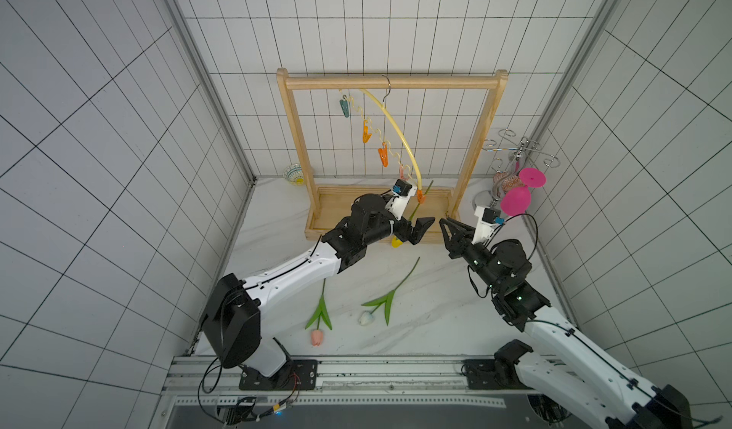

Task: Dry the flowers on a clothes hanger
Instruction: Clamp the flower onto the hanger, then pick up the flower at the center of the board.

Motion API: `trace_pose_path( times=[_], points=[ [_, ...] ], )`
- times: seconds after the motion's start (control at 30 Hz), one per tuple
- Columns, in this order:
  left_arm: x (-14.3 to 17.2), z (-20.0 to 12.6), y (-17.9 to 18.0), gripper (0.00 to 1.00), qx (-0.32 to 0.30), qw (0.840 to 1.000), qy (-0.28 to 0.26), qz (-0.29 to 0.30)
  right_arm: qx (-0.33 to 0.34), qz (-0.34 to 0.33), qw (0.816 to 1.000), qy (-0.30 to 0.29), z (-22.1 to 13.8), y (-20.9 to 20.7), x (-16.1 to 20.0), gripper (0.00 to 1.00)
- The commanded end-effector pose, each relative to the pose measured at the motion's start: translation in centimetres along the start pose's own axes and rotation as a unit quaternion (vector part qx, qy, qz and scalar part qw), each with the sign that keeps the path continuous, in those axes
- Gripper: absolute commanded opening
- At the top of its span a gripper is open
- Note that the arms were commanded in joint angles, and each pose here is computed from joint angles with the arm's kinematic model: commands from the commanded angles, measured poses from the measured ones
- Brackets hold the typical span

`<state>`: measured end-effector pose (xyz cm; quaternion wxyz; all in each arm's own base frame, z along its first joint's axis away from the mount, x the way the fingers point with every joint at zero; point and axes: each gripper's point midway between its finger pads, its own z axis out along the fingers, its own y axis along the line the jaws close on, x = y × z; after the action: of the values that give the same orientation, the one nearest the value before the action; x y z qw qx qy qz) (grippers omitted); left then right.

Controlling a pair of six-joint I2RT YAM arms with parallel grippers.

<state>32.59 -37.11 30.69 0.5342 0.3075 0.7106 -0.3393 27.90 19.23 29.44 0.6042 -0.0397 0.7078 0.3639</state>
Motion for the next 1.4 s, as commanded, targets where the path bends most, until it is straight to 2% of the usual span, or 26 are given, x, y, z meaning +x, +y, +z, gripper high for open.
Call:
trace_pose_path(
  times=[0.0,0.13,0.2,0.27,0.33,0.4,0.5,0.57,0.63,0.77,0.93,1.1,1.3,1.37],
  points=[
    [1.6,-1.7,0.9,0.99,-0.032,0.999,0.016,-0.017,0.055,0.007,0.998,0.029,-0.5,-1.9,1.3,0.31],
    [3.6,-4.4,3.2,0.99,-0.104,0.993,0.011,-0.055,0.098,0.019,0.994,0.041,-1.3,-3.7,2.4,0.31],
    [6.0,-6.4,6.0,0.99,-0.192,0.975,0.018,-0.112,0.122,0.027,0.990,0.059,-1.9,-4.8,3.6,0.31],
    [9.8,-7.5,7.6,0.99,-0.229,0.960,0.057,-0.153,0.144,0.033,0.986,0.079,-2.3,-6.0,5.2,0.32],
    [14.4,-7.8,8.1,0.99,-0.227,0.949,0.108,-0.191,0.165,0.046,0.980,0.101,-2.5,-7.2,7.2,0.32],
    [19.0,-7.7,7.3,0.99,-0.197,0.942,0.158,-0.223,0.177,0.069,0.974,0.125,-2.6,-8.2,9.6,0.32],
    [23.4,-7.6,5.6,0.99,-0.155,0.931,0.203,-0.260,0.182,0.101,0.964,0.166,-2.3,-8.9,12.7,0.32],
    [25.1,-7.6,4.6,0.99,-0.131,0.926,0.219,-0.278,0.186,0.126,0.954,0.197,-2.3,-9.1,14.7,0.33],
    [26.1,-7.9,3.8,0.99,-0.116,0.922,0.231,-0.289,0.193,0.162,0.943,0.217,-2.5,-9.5,16.8,0.34],
    [27.7,-8.8,2.1,0.98,-0.094,0.915,0.259,-0.295,0.183,0.246,0.927,0.216,-2.2,-9.4,19.9,0.36],
    [28.9,-9.5,-0.4,0.98,-0.057,0.901,0.294,-0.313,0.193,0.271,0.911,0.243,-0.3,-8.6,22.4,0.38],
    [29.8,-9.3,-1.9,0.99,-0.033,0.896,0.309,-0.316,0.179,0.296,0.898,0.272,2.2,-8.1,24.9,0.38],
    [28.9,-7.6,-4.1,0.98,0.021,0.892,0.286,-0.349,0.143,0.332,0.887,0.288,5.6,-7.0,26.6,0.38],
    [28.6,-7.0,-4.8,0.98,0.040,0.890,0.273,-0.363,0.120,0.335,0.890,0.286,6.9,-6.5,26.2,0.37]
  ],
)
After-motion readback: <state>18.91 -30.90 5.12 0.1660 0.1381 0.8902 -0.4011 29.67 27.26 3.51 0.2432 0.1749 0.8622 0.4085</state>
